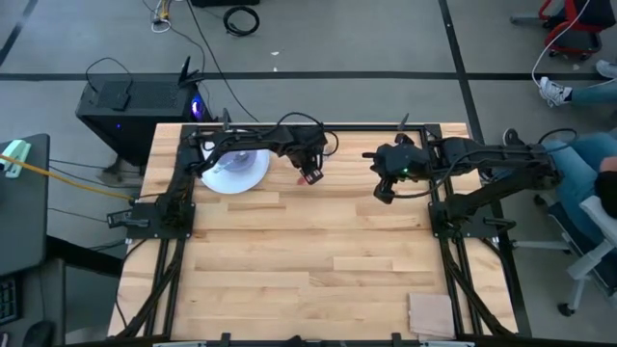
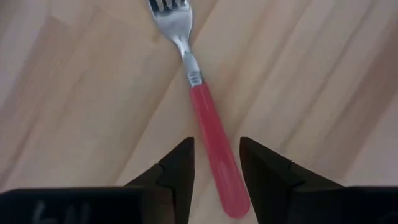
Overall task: Set table place
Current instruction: Place the red object next to the white plate
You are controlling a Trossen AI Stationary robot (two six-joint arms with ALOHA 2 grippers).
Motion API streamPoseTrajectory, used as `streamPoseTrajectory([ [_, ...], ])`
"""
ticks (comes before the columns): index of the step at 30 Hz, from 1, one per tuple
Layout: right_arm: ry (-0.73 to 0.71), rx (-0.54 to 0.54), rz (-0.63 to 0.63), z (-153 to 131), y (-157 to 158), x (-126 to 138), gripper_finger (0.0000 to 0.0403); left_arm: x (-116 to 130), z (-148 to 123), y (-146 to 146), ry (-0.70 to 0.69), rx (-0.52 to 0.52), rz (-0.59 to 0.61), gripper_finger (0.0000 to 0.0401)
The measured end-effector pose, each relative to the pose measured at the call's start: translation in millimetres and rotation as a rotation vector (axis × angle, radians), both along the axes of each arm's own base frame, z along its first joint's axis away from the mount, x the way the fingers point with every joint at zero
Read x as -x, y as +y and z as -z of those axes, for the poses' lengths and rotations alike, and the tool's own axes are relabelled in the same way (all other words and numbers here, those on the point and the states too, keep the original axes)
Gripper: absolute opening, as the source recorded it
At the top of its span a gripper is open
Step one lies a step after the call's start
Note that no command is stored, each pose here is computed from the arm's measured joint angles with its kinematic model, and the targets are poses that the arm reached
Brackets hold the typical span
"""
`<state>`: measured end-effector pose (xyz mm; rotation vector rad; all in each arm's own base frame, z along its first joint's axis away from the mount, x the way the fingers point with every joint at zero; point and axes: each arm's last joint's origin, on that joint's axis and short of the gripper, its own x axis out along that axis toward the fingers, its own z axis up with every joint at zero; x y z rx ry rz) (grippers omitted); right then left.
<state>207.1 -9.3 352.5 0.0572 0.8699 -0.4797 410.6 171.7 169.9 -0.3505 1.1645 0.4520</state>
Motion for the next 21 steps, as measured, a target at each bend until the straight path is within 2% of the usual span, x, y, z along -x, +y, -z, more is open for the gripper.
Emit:
streamPoseTrajectory([
  [6, 0.009, 0.000, 0.005, 0.9, -0.1, -0.2, 0.0002, -2.6, 18.7, 0.7, 0.042, 0.001, -0.002, 0.0148],
  [17, 0.006, -0.006, 0.016, 1.0, -0.1, 0.2, 0.0002, -1.7, 19.3, 2.9, 0.054, -0.019, -0.017, 0.0146],
  [21, 0.006, -0.006, 0.017, 1.0, -0.2, 0.1, 0.0002, -1.5, 23.6, -1.4, 0.079, 0.009, -0.007, 0.0151],
])
